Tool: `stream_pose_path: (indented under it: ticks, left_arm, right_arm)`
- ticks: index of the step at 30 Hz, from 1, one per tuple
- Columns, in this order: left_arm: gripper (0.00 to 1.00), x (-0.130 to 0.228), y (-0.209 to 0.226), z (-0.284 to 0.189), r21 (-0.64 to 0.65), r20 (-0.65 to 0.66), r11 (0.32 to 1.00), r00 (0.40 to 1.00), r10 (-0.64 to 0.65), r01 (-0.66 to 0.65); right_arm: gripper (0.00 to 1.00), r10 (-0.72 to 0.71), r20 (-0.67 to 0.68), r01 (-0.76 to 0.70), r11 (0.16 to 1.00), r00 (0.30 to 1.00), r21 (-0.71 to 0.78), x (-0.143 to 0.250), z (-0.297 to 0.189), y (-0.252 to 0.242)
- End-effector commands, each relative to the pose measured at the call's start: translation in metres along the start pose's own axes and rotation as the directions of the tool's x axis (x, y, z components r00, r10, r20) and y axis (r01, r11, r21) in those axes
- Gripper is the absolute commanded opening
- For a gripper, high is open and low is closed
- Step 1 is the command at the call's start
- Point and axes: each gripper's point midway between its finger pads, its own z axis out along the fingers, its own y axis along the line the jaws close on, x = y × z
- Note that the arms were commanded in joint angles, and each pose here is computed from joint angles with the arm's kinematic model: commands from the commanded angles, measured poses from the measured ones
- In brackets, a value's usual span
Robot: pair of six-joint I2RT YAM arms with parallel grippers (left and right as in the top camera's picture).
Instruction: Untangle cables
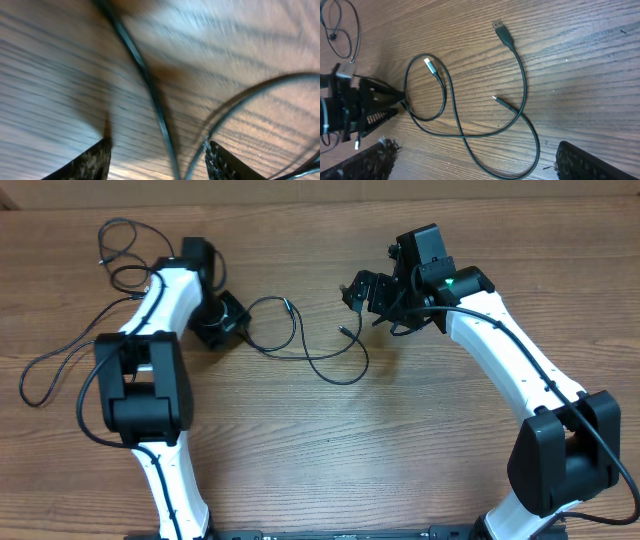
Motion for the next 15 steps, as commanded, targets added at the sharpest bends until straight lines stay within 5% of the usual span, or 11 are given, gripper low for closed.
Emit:
stream_pose_path:
  ticks: [1, 15]
  left_arm:
    - [0.61, 0.01, 0.004, 0.021, -0.058, -0.026, 0.998, 1.0, -0.003, 0.001]
    - [0.58, -0.024, -0.003, -0.018, 0.026, 0.021, 1.0, 1.0, 0.014, -0.015]
  right_arm:
    - [1.0, -0.008, 0.002, 0.008, 1.0, 1.0, 0.01, 0.0, -0.001, -0.001]
    - [1.0, -0.003, -0.014, 0.003, 1.0, 1.0, 0.021, 0.004, -0.001, -0.004]
